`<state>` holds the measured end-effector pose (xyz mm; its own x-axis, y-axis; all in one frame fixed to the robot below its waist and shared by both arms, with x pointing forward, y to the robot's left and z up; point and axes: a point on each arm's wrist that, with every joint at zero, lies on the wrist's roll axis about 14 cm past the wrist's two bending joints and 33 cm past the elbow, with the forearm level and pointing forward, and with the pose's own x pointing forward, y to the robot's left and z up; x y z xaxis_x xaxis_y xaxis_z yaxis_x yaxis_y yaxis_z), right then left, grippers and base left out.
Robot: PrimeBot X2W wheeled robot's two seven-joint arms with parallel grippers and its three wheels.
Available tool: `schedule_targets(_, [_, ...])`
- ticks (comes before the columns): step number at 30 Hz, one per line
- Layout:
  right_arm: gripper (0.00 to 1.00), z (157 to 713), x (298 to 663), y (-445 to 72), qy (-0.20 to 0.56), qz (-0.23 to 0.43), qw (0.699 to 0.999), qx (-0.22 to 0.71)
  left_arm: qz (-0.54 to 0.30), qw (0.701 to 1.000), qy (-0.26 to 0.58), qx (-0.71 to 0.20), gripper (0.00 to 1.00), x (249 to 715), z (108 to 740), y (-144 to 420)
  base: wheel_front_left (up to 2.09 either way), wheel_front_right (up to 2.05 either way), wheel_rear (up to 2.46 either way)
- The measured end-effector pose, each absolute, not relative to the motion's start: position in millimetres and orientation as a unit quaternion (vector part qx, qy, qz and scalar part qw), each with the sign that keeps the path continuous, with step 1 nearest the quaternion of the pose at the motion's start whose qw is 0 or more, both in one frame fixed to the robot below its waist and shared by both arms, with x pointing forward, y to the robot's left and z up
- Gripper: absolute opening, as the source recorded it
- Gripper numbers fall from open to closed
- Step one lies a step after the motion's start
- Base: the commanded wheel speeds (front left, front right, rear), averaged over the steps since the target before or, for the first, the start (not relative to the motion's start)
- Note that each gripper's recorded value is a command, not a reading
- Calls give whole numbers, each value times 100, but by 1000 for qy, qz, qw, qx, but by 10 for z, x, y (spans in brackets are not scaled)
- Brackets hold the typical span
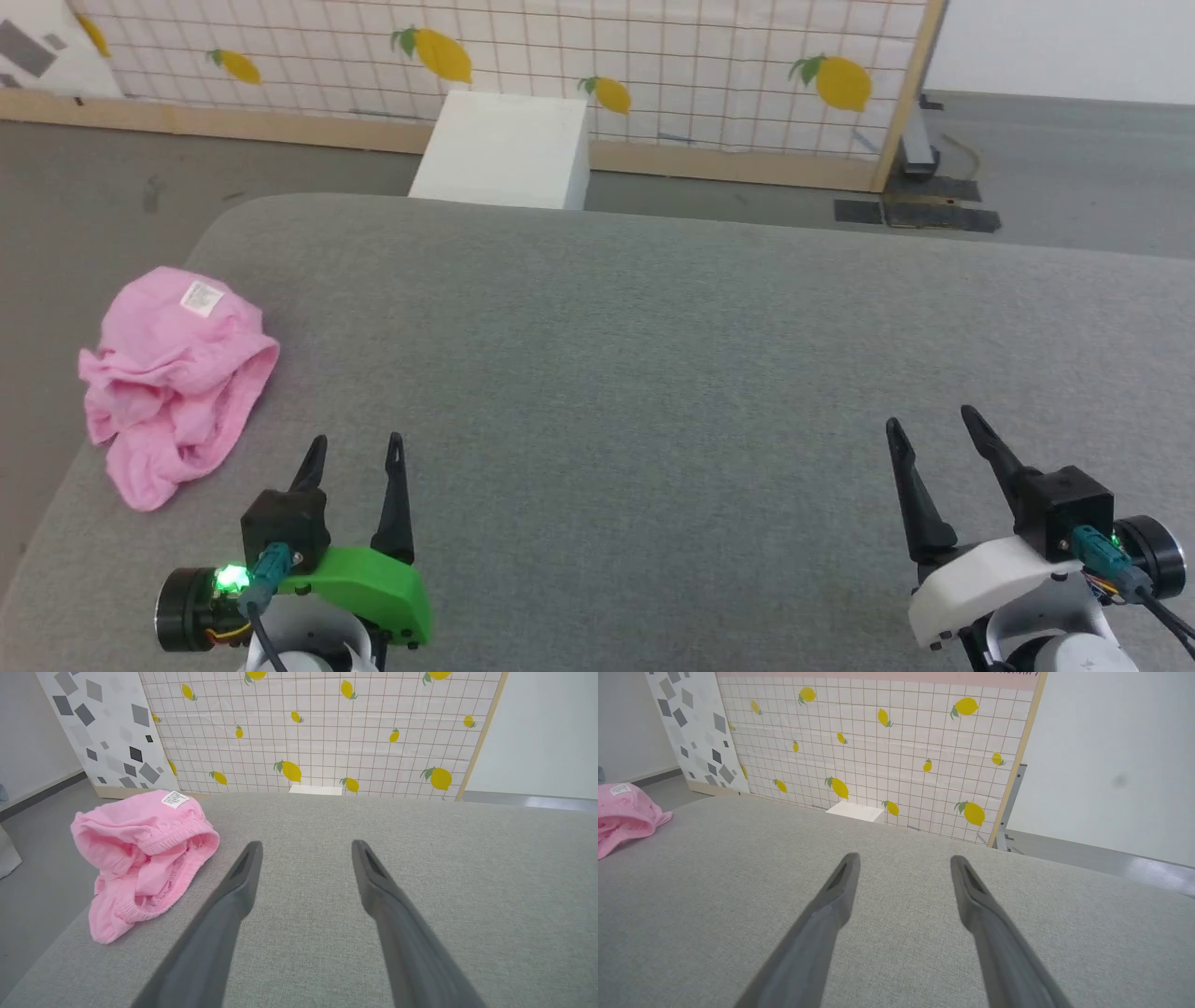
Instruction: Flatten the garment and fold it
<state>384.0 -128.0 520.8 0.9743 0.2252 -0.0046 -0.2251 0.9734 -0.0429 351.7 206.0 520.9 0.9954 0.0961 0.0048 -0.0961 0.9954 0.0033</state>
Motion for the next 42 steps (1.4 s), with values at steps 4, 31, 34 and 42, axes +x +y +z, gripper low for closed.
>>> schedule_targets(4, [100, 5199, 3879, -1164, 1, 130, 991, -19, 67, 998, -7, 2, 100, 3451, 5224, 2169, 0, 0, 0])
schedule_targets(31, [100, 5224, 3974, -445, -12, 230, 973, -10, 171, 984, -40, -4, 100, 2967, 5326, 2766, -2, -2, -2])
schedule_targets(34, [100, 5222, 3975, -387, -12, 238, 971, -10, 179, 983, -44, -3, 100, 2921, 5337, 2815, 0, 0, 0])
schedule_targets(42, [100, 5221, 3982, -236, -14, 259, 966, -9, 203, 978, -48, -4, 100, 2803, 5331, 2923, 0, 0, 0])
